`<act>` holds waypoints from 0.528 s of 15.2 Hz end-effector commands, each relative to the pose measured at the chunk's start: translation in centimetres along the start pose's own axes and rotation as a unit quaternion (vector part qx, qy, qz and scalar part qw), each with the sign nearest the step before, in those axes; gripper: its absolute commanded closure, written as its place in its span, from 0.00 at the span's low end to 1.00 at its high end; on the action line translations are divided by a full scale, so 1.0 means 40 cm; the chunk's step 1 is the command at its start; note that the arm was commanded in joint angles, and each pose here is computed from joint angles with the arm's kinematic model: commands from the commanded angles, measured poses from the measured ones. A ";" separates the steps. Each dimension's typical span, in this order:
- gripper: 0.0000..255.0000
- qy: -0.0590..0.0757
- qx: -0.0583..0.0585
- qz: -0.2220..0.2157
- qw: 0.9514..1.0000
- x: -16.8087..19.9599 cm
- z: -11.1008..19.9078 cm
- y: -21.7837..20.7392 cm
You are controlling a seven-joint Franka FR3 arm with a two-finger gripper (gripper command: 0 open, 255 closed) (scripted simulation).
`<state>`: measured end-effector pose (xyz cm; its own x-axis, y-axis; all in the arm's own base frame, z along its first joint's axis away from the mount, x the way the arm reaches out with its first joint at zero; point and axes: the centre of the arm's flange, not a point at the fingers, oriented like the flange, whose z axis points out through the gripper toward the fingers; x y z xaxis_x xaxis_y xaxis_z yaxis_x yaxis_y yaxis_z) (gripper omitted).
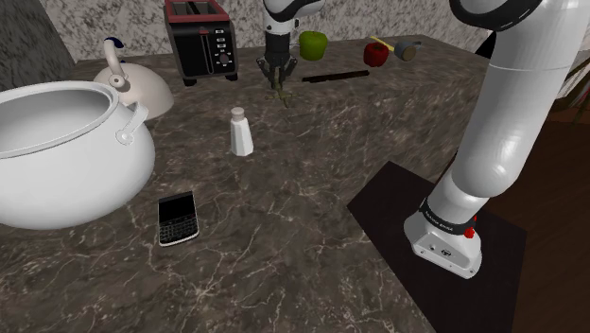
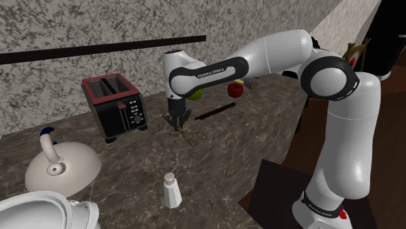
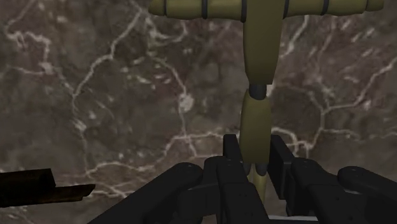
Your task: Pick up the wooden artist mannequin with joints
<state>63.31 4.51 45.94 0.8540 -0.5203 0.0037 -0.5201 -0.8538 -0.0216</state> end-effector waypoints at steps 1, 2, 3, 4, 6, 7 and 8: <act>1.00 0.000 0.000 0.000 1.000 -0.001 -0.011 -0.001; 1.00 0.000 0.000 0.000 1.000 -0.001 -0.024 -0.001; 1.00 0.000 0.000 0.000 1.000 -0.001 -0.037 -0.002; 1.00 0.000 0.000 0.000 1.000 -0.001 -0.051 -0.002; 1.00 0.000 0.000 0.000 1.000 -0.001 -0.077 -0.002; 1.00 0.000 0.000 0.000 1.000 -0.001 -0.090 -0.003; 1.00 0.000 0.000 0.000 1.000 -0.001 -0.103 -0.003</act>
<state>63.33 4.44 49.41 0.8543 -0.5199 0.0030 -0.5197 -0.8541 -0.0215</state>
